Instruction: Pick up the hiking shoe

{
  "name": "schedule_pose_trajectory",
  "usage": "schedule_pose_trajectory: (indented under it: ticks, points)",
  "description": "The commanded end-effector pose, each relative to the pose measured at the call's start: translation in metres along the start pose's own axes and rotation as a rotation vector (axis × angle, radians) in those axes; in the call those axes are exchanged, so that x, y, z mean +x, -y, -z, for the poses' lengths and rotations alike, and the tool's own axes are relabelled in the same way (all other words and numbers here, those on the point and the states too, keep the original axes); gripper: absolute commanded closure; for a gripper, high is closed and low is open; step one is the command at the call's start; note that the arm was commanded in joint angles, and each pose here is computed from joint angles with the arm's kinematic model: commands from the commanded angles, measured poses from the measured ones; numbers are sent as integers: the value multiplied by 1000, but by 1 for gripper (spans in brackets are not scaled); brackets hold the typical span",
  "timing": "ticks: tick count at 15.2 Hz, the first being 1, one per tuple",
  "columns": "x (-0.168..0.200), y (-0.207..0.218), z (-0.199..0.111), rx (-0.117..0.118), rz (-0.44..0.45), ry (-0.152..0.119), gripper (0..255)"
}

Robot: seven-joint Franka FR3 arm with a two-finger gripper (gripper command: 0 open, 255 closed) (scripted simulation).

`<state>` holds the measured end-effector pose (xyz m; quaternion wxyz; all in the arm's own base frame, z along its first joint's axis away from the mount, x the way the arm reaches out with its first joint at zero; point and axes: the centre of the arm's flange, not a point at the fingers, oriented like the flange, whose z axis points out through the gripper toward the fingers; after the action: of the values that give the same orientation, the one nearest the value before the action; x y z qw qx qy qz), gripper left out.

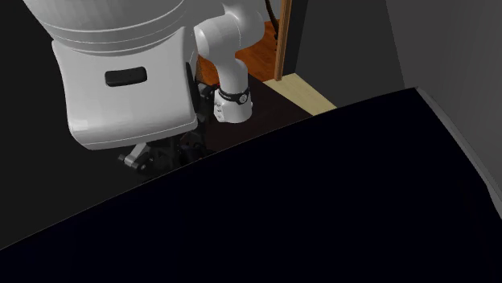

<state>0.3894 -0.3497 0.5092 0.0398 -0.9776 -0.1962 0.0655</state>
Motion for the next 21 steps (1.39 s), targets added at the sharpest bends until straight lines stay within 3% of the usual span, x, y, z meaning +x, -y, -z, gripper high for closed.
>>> schedule_pose_trajectory:
  ticks: [1, 7, 21]
  points:
    - [0, 0, -1, 0, 0, 0, 255]
    - [0, 0, -1, 0, 0, 0, 255]
    - [-8, 7, 72, 0, 0, 0, 255]
